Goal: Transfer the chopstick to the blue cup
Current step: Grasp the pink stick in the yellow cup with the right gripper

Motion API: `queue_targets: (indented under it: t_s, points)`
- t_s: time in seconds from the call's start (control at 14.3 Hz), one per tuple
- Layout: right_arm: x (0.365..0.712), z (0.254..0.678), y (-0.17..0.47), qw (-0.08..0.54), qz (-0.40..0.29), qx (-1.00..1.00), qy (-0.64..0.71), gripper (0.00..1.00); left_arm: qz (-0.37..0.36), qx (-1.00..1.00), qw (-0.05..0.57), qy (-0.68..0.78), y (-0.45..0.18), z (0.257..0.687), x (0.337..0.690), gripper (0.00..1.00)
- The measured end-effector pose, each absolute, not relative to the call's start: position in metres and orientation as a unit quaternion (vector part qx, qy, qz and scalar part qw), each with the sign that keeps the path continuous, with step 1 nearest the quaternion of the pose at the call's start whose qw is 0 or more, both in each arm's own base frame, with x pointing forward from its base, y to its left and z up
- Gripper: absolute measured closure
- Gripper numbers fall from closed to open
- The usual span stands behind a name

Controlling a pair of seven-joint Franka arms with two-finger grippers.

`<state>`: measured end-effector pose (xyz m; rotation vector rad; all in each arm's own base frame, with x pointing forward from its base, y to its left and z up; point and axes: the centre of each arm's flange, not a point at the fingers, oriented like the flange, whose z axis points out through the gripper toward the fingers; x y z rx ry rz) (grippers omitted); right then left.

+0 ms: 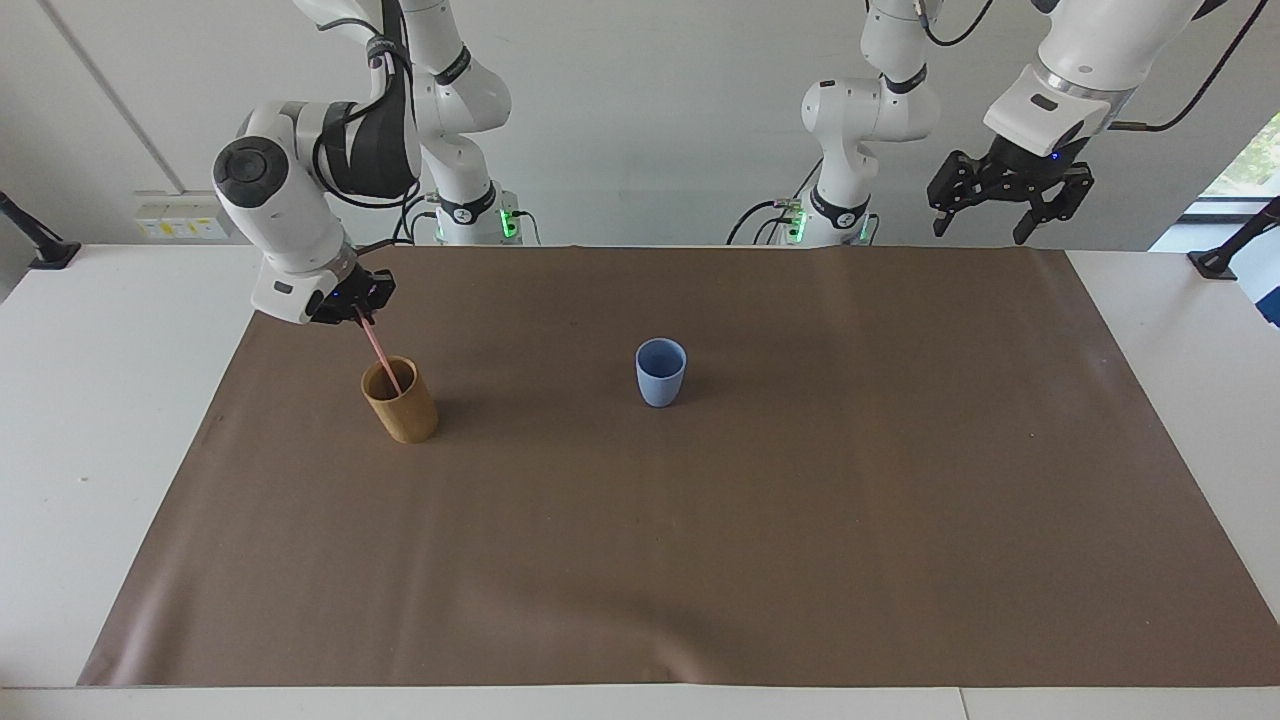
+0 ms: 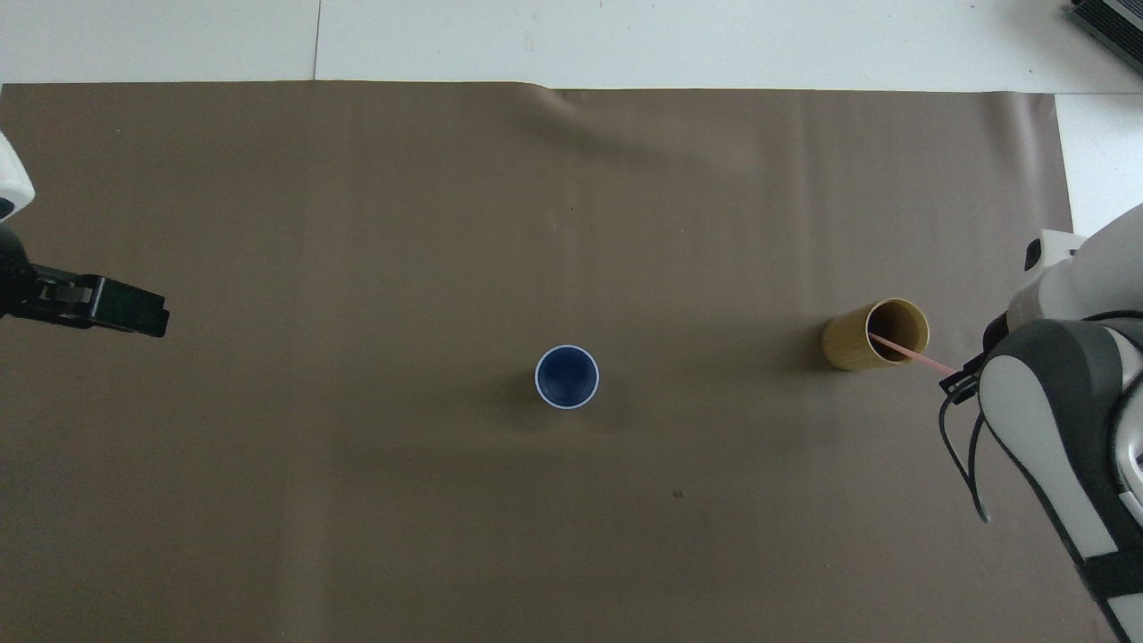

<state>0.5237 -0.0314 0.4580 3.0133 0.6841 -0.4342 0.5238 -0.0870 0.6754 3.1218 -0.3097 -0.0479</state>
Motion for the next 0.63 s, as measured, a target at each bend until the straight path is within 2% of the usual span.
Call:
queue_targets:
  t_s: [0.21, 0.63]
  points:
    - [0.525, 0.488, -0.031, 0.008, -0.156, 0.964, 0.216, 0.92, -0.016, 0.995, 0.002, -0.099, -0.087, 0.675, 0.524, 0.00]
    - [0.510, 0.588, -0.025, 0.005, -0.182, 0.961, 0.207, 0.92, -0.016, 0.995, 0.002, -0.099, -0.087, 0.675, 0.524, 0.00]
